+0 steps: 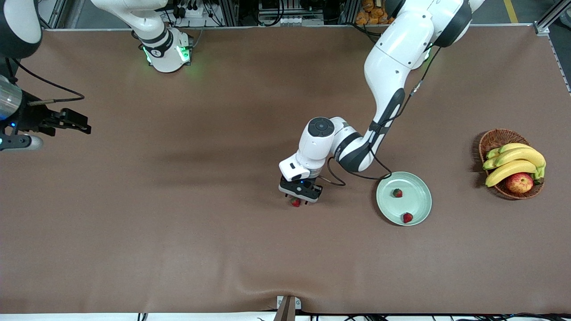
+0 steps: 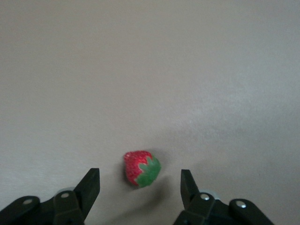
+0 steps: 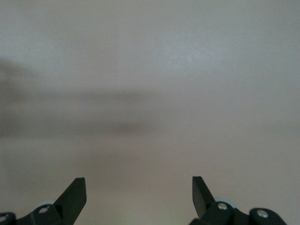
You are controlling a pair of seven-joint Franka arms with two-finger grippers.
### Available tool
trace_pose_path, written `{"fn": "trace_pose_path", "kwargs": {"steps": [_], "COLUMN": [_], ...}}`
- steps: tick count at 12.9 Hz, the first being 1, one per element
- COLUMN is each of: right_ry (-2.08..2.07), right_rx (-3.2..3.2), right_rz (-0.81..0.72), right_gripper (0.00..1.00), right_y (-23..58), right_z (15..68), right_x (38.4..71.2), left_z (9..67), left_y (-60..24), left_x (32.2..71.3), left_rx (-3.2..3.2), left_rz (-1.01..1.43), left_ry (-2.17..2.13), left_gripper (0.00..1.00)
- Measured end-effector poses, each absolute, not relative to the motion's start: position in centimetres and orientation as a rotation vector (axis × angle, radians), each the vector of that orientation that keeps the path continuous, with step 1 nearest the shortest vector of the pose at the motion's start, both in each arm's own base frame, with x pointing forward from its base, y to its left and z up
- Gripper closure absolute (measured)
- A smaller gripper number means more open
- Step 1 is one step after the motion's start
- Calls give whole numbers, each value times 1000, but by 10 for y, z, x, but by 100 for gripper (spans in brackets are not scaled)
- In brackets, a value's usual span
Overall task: Collect all strawberries into plate
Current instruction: 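Lower the left gripper onto the strawberry while the right gripper withdraws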
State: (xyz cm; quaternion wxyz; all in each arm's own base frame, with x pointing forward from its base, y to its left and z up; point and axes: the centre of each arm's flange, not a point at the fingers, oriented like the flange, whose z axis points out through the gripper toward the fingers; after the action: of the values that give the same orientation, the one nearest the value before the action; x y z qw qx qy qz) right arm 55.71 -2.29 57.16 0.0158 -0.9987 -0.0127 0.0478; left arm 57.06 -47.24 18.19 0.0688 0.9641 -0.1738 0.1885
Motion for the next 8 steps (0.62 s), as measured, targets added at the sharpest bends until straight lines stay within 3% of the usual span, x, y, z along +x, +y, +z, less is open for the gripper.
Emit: {"fn": "trace_pose_path", "kwargs": {"steps": [8], "right_ry": [137], "right_rx": [-3102], "right_rz": [76], "right_gripper": [0], "right_y": [-44], "right_z": [609], "right_x": [535], "left_z": [184], "left_y": [-478], "left_x": [569], "left_rx": [2872], "left_rz": [670], "left_ry": [-656], "left_gripper": [32]}}
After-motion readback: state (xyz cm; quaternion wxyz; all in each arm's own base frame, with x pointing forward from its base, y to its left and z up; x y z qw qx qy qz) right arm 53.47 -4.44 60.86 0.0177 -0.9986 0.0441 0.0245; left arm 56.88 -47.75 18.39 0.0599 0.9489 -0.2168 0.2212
